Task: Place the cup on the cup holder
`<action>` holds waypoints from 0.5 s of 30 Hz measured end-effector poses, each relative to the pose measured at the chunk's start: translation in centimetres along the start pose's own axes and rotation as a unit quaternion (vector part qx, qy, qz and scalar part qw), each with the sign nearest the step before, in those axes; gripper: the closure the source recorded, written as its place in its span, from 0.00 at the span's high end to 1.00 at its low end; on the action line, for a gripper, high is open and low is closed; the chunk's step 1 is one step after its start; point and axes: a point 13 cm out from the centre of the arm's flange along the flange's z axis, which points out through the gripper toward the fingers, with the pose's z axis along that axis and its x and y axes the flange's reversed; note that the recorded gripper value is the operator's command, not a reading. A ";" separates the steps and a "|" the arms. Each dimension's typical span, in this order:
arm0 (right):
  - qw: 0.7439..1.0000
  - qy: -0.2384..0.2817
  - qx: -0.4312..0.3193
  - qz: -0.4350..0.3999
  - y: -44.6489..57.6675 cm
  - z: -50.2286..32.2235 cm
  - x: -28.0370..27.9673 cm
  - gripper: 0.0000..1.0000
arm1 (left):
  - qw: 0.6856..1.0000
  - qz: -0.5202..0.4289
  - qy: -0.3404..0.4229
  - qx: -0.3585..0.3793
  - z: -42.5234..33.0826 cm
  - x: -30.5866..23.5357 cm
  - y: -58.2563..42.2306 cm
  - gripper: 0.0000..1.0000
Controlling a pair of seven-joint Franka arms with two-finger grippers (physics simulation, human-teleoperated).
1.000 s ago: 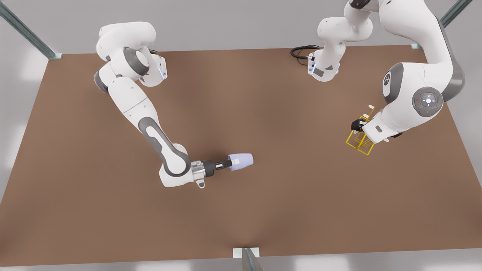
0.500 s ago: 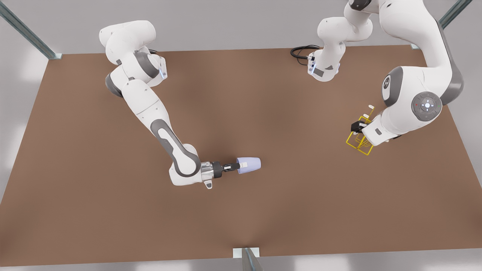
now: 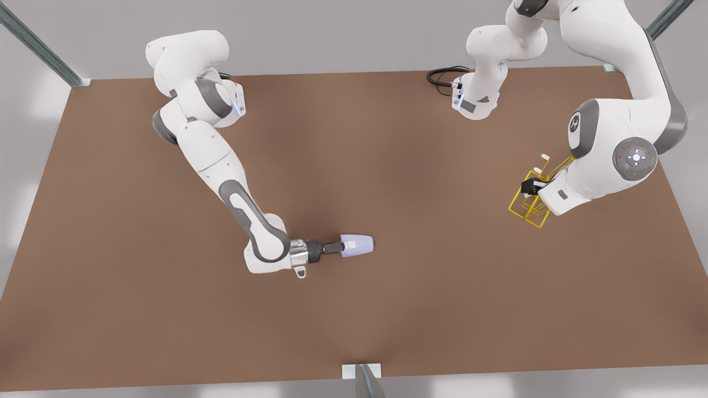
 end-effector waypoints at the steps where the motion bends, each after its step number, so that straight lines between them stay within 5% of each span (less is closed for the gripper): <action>1: 1.000 0.000 0.001 0.002 -0.3 -0.2 0.1 1.00 | 1.000 0.000 0.000 0.000 0.0 0.0 0.0 1.00; 7: 1.000 0.003 0.001 0.015 -2.1 -3.2 0.3 1.00 | 1.000 0.000 0.001 0.000 0.0 0.0 0.0 1.00; 15: 0.998 0.028 0.014 -0.045 3.6 -18.2 0.5 1.00 | 0.999 0.048 -0.001 -0.008 0.3 -1.2 -5.3 1.00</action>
